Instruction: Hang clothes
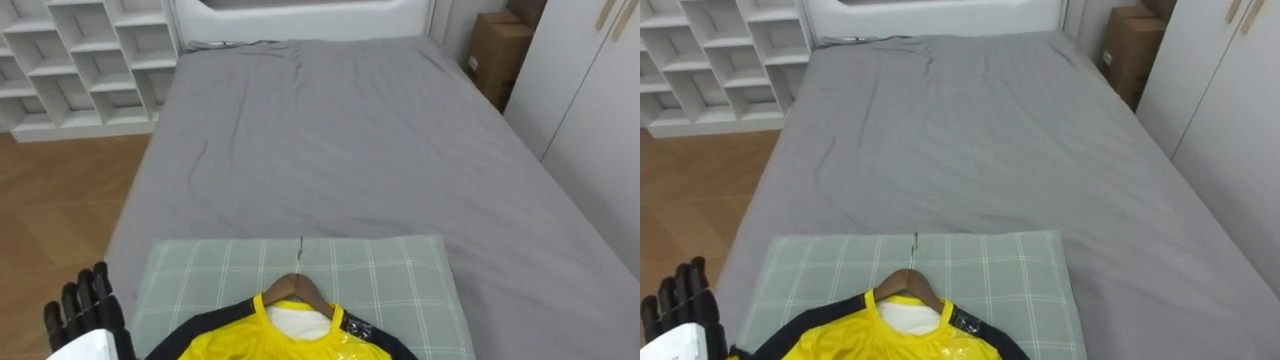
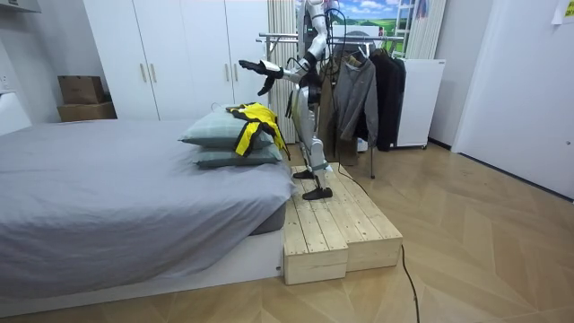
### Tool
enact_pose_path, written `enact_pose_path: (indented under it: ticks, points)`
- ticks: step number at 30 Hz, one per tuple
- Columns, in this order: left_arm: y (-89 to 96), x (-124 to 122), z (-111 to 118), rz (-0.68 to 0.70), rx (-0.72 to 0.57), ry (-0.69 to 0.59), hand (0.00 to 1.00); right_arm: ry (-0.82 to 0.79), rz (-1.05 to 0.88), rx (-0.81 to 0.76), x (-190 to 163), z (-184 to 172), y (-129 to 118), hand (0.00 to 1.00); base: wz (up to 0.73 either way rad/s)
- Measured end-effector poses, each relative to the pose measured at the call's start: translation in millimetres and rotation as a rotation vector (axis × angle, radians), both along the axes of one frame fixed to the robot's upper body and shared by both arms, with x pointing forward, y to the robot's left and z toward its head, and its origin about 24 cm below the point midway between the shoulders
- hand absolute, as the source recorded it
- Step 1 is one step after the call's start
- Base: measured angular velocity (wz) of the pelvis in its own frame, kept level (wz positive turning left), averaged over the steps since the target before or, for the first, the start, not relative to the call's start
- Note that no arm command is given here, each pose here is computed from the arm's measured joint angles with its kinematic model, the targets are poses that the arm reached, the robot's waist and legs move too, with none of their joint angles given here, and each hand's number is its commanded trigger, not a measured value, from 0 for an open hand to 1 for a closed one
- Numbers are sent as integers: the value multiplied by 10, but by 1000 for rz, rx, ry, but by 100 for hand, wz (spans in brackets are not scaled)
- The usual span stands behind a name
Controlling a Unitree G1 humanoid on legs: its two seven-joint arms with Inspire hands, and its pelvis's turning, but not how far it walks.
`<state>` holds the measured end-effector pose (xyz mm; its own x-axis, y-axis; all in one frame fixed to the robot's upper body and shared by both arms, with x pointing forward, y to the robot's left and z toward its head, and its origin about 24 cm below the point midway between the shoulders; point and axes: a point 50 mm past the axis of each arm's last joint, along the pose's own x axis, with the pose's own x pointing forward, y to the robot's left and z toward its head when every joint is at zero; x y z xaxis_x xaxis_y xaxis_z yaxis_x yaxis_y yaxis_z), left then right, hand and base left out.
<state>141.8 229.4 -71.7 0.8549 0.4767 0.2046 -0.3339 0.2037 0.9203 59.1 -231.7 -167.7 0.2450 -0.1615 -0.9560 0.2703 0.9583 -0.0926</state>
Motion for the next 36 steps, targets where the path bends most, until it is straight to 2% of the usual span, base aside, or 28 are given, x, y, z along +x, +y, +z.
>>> enact_pose_path:
  ticks: [5,12,36]
  points:
    - [-3,0,-8,-8,-4,13,0,-7,9,9,0,0,3,0,0]
    - [16,-46,-88,-13,-18,94,0,-7,43,12,8,3,-3,0,-9]
    - [30,-21,-106,-7,-18,141,0,-14,55,24,-14,9,-11,0,-3]
